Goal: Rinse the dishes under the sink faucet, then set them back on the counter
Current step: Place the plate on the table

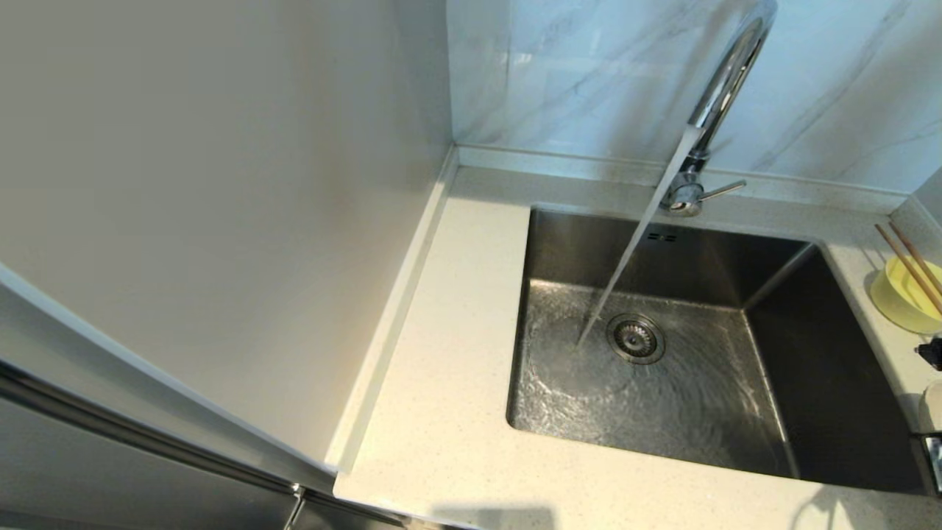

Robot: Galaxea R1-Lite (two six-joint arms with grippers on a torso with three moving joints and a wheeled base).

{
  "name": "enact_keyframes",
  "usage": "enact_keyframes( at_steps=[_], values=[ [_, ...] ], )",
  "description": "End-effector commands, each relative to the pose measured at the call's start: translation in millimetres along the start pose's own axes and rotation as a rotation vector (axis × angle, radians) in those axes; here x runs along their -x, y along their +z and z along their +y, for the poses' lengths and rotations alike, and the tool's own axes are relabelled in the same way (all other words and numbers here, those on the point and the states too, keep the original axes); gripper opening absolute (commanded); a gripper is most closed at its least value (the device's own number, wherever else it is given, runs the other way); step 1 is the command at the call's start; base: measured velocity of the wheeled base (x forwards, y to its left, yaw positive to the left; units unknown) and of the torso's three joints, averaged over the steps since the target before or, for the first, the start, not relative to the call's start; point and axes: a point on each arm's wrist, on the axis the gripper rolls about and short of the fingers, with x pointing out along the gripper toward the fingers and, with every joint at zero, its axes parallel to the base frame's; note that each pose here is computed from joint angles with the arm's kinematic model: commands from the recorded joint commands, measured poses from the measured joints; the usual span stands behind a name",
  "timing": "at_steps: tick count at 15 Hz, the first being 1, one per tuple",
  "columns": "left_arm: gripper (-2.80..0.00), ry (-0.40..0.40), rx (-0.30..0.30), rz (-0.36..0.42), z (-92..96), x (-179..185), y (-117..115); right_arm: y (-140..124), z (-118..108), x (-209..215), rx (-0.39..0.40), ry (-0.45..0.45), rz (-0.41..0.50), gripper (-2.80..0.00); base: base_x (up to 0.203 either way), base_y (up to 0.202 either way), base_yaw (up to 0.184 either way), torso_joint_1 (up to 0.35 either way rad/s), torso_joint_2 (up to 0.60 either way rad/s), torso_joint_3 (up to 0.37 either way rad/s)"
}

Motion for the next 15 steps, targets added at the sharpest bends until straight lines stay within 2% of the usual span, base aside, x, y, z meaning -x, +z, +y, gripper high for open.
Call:
enact_keyframes(
  at_steps=[1,9,15],
  values=[
    [-2.80,0.000,0.000,0.000,0.0,0,0,0,3,-14,0.002,-0.006,0.027,-2.80,0.000,0.000,0.000,0.000,0.00,0.000],
    [-2.80,0.000,0.000,0.000,0.0,0,0,5,-17,-43,-0.098,-0.101,0.049,-2.80,0.000,0.000,0.000,0.000,0.00,0.000],
    [-2.80,0.000,0.000,0.000,0.0,0,0,8,-20,-47,-0.105,-0.110,0.058,-2.80,0.000,0.000,0.000,0.000,0.00,0.000]
  ],
)
